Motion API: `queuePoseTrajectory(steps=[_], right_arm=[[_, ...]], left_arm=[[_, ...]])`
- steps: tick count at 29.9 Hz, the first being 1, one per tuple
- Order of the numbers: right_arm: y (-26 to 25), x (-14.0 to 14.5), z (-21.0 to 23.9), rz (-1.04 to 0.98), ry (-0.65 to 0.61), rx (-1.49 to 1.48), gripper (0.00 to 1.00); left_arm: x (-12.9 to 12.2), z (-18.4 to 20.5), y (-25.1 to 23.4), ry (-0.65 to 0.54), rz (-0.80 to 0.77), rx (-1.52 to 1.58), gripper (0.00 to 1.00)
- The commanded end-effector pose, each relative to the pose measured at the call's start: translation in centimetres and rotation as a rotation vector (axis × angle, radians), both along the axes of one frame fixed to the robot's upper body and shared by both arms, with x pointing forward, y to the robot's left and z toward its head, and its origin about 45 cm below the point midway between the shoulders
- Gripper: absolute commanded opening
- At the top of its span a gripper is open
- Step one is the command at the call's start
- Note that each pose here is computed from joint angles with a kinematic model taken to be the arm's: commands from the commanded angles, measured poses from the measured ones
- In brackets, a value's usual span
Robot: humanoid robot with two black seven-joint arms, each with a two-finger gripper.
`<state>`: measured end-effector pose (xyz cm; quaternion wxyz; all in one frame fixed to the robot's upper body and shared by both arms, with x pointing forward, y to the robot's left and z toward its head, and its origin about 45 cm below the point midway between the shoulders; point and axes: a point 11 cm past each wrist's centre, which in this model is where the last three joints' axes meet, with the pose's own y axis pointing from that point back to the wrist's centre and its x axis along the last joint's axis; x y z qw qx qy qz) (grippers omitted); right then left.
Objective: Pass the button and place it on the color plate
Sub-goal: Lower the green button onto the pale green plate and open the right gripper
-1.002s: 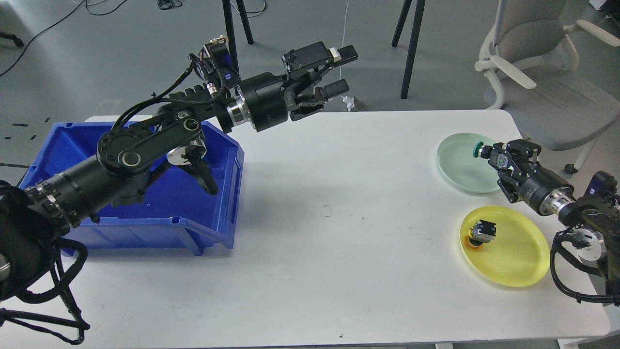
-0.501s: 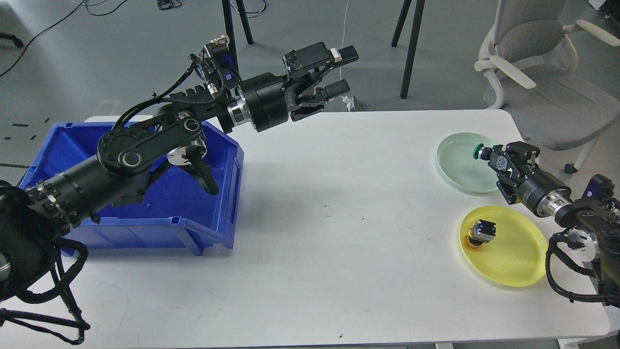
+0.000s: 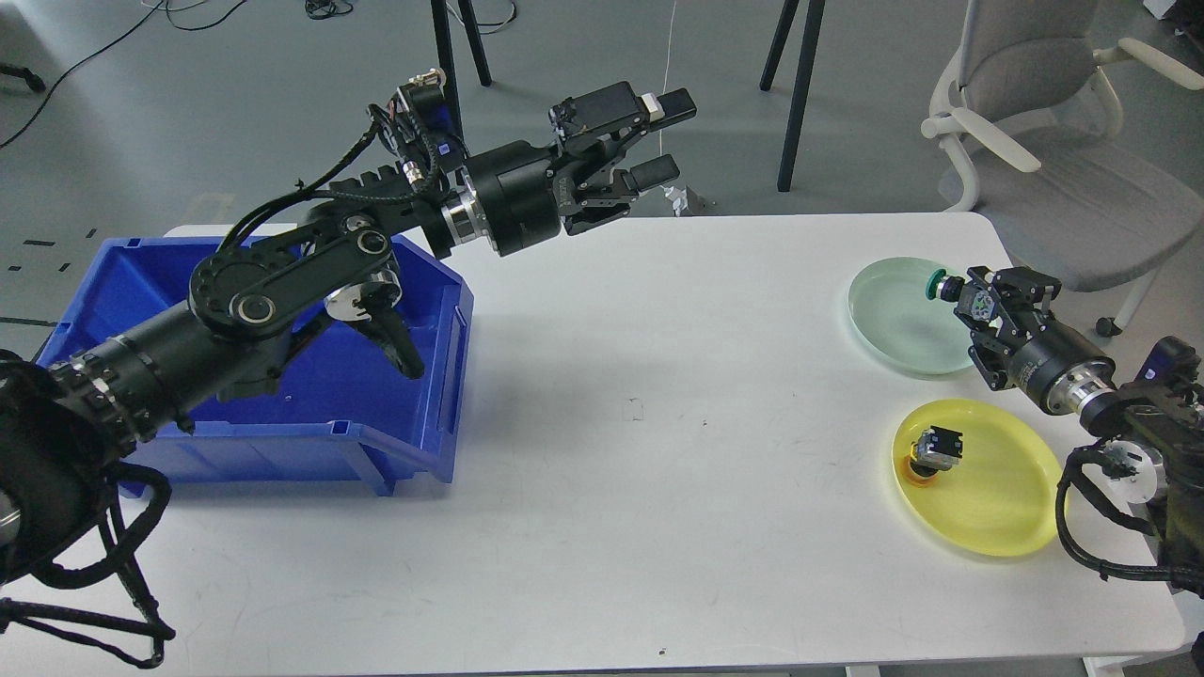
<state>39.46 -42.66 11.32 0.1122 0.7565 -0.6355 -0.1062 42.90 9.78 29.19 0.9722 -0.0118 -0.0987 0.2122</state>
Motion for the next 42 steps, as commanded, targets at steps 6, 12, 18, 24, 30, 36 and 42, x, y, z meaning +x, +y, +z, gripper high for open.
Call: queuePoseTrajectory(steps=[6,12,18,24,30,36,42], right_arm=[[-0.05,-0.13,-0.13,-0.002,0.003,0.001,0.60],[-0.09,-0.24,-0.24,-0.004,0.005,0.002,0.60],[-0.15,-0.40,-0.40,-0.007,0.008,0.004,0.60],[-0.29,-0.40,-0.33,-0.025,0.000,0.023,0.60],[-0.37,-0.39,-0.30,-0.031,-0.003,0.027,0.60],[-0.31,-0.44,-0.39,-0.031,-0.001,0.028,0.60],[-0.37,-0.42,-0.33,-0.034,-0.003,0.032,0.66]], left_arm=[[0.00,0.01,-0.01,0.000,0.000,-0.001,0.88],[0.00,0.01,-0.01,0.000,0.000,-0.001,0.88],[0.00,0.01,-0.01,0.000,0.000,-0.001,0.88],[0.00,0.01,-0.01,0.000,0.000,-0.001,0.88],[0.00,0.01,-0.01,0.000,0.000,-0.001,0.88],[0.00,-0.02,0.02,0.001,0.001,-0.002,0.88],[-0.02,-0.06,0.01,0.002,0.000,-0.001,0.88]])
